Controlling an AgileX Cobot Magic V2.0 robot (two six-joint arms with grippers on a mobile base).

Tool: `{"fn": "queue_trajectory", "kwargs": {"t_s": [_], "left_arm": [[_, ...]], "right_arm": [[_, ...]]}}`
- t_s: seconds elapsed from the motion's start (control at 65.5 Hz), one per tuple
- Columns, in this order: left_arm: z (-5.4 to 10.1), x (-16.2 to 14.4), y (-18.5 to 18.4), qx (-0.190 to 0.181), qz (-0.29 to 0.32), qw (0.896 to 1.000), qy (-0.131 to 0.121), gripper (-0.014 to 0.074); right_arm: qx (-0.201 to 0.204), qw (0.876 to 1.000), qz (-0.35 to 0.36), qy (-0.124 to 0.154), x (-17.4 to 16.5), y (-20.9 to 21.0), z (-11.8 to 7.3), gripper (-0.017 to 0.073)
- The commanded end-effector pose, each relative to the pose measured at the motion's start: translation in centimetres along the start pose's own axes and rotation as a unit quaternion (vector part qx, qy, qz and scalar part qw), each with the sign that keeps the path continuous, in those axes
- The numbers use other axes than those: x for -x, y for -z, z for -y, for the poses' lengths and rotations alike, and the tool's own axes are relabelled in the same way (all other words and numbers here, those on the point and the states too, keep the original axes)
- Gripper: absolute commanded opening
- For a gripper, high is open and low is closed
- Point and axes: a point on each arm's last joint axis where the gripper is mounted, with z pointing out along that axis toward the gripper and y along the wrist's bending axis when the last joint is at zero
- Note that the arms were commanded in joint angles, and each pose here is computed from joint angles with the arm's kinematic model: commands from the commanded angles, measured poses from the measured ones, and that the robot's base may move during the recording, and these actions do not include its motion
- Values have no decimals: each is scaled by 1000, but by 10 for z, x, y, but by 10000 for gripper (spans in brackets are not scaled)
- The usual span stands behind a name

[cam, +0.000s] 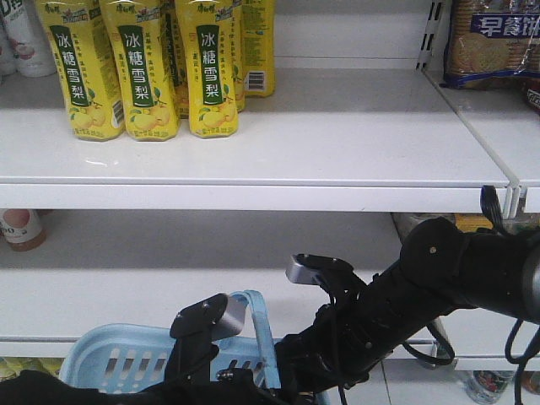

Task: Left arm holds basket, right arm returns cookies
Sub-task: 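Grasp the top of the Chocofello cookie box with the right gripper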

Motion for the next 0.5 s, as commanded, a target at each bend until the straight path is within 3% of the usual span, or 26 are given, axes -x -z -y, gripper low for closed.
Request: {"fn": "queue_trajectory", "kwargs": {"t_s": [0.0,0.214,0.489], "left_arm": [[15,7,9,-28,18,999,-11,-6],[15,7,9,-28,18,999,-11,-6],[15,7,9,-28,18,999,-11,-6]], "right_arm": [[12,1000,18,15,4,11,-9,334],[11,1000,18,16,4,11,-8,156],[14,999,23,18,4,19,-9,104]]}}
